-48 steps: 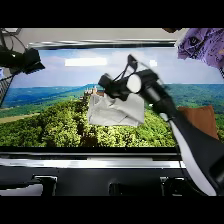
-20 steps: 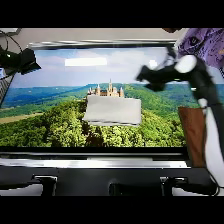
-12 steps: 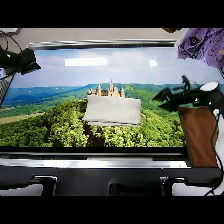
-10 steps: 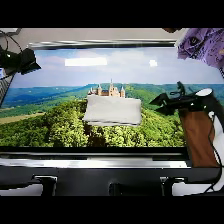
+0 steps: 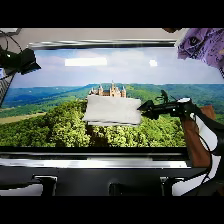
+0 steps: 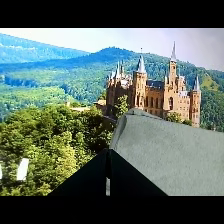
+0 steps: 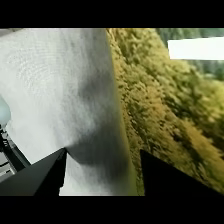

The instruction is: Fold the clothes and pants, and hang the long-sleeved shirts on hangers.

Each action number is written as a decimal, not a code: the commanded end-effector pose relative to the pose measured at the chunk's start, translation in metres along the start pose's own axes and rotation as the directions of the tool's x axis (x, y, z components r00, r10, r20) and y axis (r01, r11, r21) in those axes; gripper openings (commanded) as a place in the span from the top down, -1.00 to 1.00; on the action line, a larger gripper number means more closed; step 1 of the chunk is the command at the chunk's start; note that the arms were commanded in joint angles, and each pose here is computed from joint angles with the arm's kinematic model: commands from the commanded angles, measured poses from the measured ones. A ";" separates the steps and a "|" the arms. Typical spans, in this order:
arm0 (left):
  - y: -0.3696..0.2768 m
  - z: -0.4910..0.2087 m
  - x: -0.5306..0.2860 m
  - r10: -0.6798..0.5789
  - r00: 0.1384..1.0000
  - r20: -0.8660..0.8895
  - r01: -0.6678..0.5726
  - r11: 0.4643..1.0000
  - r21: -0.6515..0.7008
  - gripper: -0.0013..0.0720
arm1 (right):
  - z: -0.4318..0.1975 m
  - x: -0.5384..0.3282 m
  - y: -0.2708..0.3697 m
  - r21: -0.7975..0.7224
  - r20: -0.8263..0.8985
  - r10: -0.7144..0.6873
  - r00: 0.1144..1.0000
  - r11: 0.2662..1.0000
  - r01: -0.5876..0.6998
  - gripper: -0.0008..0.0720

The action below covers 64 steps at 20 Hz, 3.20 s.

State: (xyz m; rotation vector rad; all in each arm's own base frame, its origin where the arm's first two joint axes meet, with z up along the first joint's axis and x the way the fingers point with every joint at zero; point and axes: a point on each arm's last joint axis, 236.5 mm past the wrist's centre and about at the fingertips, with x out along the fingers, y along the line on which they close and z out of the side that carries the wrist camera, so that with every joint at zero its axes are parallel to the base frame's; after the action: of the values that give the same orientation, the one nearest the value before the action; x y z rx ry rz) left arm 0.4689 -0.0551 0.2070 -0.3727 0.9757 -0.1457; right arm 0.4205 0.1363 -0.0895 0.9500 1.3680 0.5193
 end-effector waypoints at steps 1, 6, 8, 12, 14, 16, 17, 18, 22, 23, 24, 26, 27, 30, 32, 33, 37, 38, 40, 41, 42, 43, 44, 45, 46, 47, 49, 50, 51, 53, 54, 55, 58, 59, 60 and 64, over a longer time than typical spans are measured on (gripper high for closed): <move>0.000 0.001 -0.001 0.001 1.000 0.002 -0.001 1.000 -0.001 0.92 | 0.003 0.014 0.000 -0.023 0.018 -0.020 1.000 1.000 0.021 -0.18; 0.000 0.000 -0.001 0.000 1.000 0.002 0.000 1.000 -0.001 0.92 | 0.027 -0.002 0.038 -0.109 0.090 0.038 0.995 0.994 -0.028 0.88; 0.000 0.000 -0.001 0.001 1.000 0.002 -0.001 1.000 -0.012 0.92 | 0.053 -0.022 0.059 -0.151 0.145 0.000 0.989 0.988 0.023 0.88; 0.000 0.000 -0.001 0.001 1.000 0.002 -0.001 1.000 -0.012 0.92 | 0.112 -0.077 0.084 -0.160 0.317 -0.172 0.933 0.960 0.231 0.88; 0.000 0.000 -0.001 0.000 1.000 0.002 0.000 1.000 -0.011 0.92 | 0.135 -0.109 0.092 -0.136 0.411 -0.250 0.877 0.934 0.330 0.88; 0.000 0.000 -0.001 0.000 1.000 0.002 0.000 1.000 -0.011 0.92 | 0.151 -0.138 0.103 -0.128 0.487 -0.296 0.821 0.906 0.403 0.88; 0.000 0.000 -0.001 0.000 1.000 0.002 0.000 1.000 -0.011 0.92 | 0.157 -0.151 0.109 -0.128 0.519 -0.311 0.796 0.893 0.432 0.88; 0.000 0.000 -0.001 0.000 1.000 0.002 0.000 1.000 -0.011 0.92 | 0.163 -0.168 0.113 -0.114 0.552 -0.329 0.766 0.880 0.461 0.88; 0.000 0.000 -0.001 0.000 1.000 0.001 0.000 1.000 -0.011 0.92 | 0.176 -0.229 0.113 -0.019 0.624 -0.346 0.701 0.890 0.455 0.88; 0.000 0.000 -0.001 0.000 1.000 0.000 0.000 1.000 -0.011 0.92 | 0.177 -0.243 0.109 0.007 0.632 -0.353 0.690 0.893 0.450 0.88; 0.000 0.000 0.000 0.000 1.000 0.000 0.000 1.000 -0.011 0.92 | 0.177 -0.257 0.103 0.037 0.641 -0.360 0.678 0.897 0.441 0.88; 0.000 0.000 0.000 0.000 1.000 0.000 0.000 1.000 -0.010 0.92 | 0.175 -0.286 0.091 0.100 0.658 -0.379 0.651 0.901 0.423 0.88; 0.000 0.000 0.000 0.000 1.000 0.000 0.000 1.000 -0.010 0.92 | 0.175 -0.300 0.087 0.132 0.670 -0.385 0.635 0.903 0.408 0.88; -0.001 0.000 0.000 -0.001 1.000 -0.001 0.001 1.000 -0.010 0.92 | 0.171 -0.345 0.064 0.262 0.697 -0.427 0.576 0.899 0.350 0.88; 0.000 -0.002 0.000 0.000 1.000 -0.006 0.000 1.000 -0.010 0.92 | 0.164 -0.369 0.047 0.337 0.696 -0.458 0.553 0.888 0.312 0.88; 0.000 -0.002 0.000 0.000 1.000 -0.008 0.000 1.000 -0.010 0.92 | 0.159 -0.381 0.040 0.372 0.694 -0.479 0.538 0.878 0.302 0.88; -0.003 -0.007 0.000 -0.009 1.000 -0.027 0.009 1.000 -0.011 0.92 | 0.134 -0.413 0.022 0.467 0.660 -0.584 0.473 0.812 0.350 0.88; -0.004 -0.008 -0.001 -0.014 0.999 -0.031 0.013 1.000 -0.012 0.92 | 0.128 -0.417 0.022 0.477 0.651 -0.601 0.464 0.799 0.365 0.88; -0.005 -0.009 -0.001 -0.018 0.999 -0.039 0.017 1.000 -0.012 0.92 | 0.119 -0.421 0.026 0.483 0.645 -0.610 0.460 0.792 0.373 0.88; -0.007 -0.010 -0.001 -0.029 0.999 -0.041 0.029 0.999 -0.015 0.92 | 0.113 -0.423 0.028 0.492 0.640 -0.619 0.456 0.786 0.375 0.88; -0.010 -0.010 -0.001 -0.039 0.998 -0.043 0.039 0.999 -0.015 0.92 | 0.107 -0.426 0.028 0.510 0.631 -0.632 0.450 0.775 0.374 0.88; -0.012 -0.011 -0.001 -0.048 0.998 -0.044 0.047 0.999 -0.017 0.92 | 0.101 -0.429 0.029 0.527 0.622 -0.645 0.444 0.764 0.373 0.88; -0.012 -0.011 -0.001 -0.050 0.998 -0.044 0.049 0.999 -0.017 0.92 | 0.094 -0.431 0.029 0.540 0.611 -0.658 0.440 0.753 0.376 0.88; -0.012 -0.011 -0.001 -0.049 0.998 -0.046 0.049 0.999 -0.017 0.92 | 0.088 -0.434 0.029 0.553 0.601 -0.672 0.433 0.740 0.383 0.88; -0.012 -0.012 -0.001 -0.049 0.998 -0.049 0.048 0.999 -0.017 0.92 | 0.081 -0.436 0.029 0.565 0.589 -0.686 0.428 0.728 0.388 0.88; -0.012 -0.012 -0.001 -0.049 0.998 -0.051 0.048 0.999 -0.016 0.92 | 0.075 -0.439 0.029 0.579 0.578 -0.699 0.421 0.715 0.392 0.88; -0.012 -0.012 -0.001 -0.049 0.998 -0.051 0.048 0.999 -0.014 0.92 | 0.063 -0.443 0.028 0.603 0.554 -0.725 0.409 0.689 0.403 0.88; -0.012 -0.012 -0.001 -0.049 0.998 -0.051 0.048 0.999 -0.014 0.92 | 0.057 -0.445 0.026 0.615 0.539 -0.739 0.404 0.673 0.410 0.88; -0.012 -0.012 -0.001 -0.049 0.998 -0.051 0.048 0.999 -0.014 0.92 | 0.051 -0.447 0.025 0.628 0.523 -0.752 0.402 0.659 0.415 0.88; -0.012 -0.012 -0.001 -0.049 0.998 -0.051 0.048 0.999 -0.014 0.92 | 0.040 -0.448 0.021 0.648 0.489 -0.775 0.399 0.630 0.429 0.89; -0.012 -0.012 -0.001 -0.049 0.998 -0.051 0.048 0.999 -0.014 0.92 | 0.035 -0.449 0.020 0.656 0.474 -0.786 0.397 0.616 0.436 0.89; -0.012 -0.012 -0.001 -0.048 0.997 -0.052 0.048 0.999 -0.013 0.92 | 0.030 -0.449 0.019 0.664 0.457 -0.796 0.397 0.602 0.442 0.89; -0.011 -0.014 -0.001 -0.047 0.997 -0.060 0.046 0.999 -0.013 0.92 | 0.004 -0.453 0.010 0.682 0.374 -0.845 0.383 0.530 0.503 0.89; -0.011 -0.014 -0.001 -0.047 0.997 -0.060 0.046 0.999 -0.013 0.92 | -0.003 -0.454 0.008 0.678 0.359 -0.855 0.374 0.515 0.524 0.89; -0.011 -0.014 -0.001 -0.047 0.997 -0.060 0.046 0.999 -0.013 0.92 | -0.012 -0.455 0.005 0.681 0.348 -0.865 0.361 0.498 0.537 0.89; -0.011 -0.014 -0.001 -0.047 0.997 -0.060 0.046 0.999 -0.013 0.92 | -0.041 -0.440 -0.016 0.683 0.308 -0.886 0.346 0.459 0.568 0.89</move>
State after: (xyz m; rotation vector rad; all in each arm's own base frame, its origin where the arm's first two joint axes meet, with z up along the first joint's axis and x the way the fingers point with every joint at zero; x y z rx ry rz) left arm 0.4574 -0.0687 0.2045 -0.4048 1.0277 -0.1938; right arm 0.3241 -0.2135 0.1713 0.6551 1.0790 -0.8588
